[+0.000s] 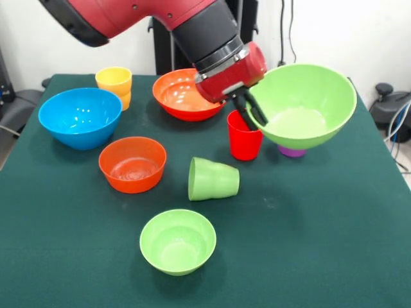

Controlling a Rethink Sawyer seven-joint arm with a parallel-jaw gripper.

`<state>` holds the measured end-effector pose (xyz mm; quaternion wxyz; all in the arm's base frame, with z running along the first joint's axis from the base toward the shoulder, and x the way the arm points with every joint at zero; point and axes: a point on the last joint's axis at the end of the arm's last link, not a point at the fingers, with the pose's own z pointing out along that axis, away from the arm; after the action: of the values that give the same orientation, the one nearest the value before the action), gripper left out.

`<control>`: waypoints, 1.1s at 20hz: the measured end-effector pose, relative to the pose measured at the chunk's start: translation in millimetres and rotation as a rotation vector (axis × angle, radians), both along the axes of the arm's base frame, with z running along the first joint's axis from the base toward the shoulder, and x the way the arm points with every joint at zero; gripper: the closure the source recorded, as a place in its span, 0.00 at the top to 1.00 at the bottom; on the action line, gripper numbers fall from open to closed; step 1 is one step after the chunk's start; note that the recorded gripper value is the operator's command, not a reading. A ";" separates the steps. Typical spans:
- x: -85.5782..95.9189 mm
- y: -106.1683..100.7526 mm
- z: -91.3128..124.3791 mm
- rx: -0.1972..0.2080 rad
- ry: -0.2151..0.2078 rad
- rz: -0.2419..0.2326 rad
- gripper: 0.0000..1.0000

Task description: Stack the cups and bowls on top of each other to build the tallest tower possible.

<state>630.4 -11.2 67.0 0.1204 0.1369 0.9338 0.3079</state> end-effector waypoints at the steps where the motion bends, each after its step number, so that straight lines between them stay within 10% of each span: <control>1: 3.6 -2.0 0.6 -0.004 -0.004 0.002 0.00; 10: 47.0 -57.7 11.4 -0.051 -0.094 -0.035 0.00; 22: 59.7 -191.3 6.4 -0.101 -0.111 -0.135 0.00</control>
<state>690.1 -202.5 73.4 0.1989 0.1763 0.9286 0.2588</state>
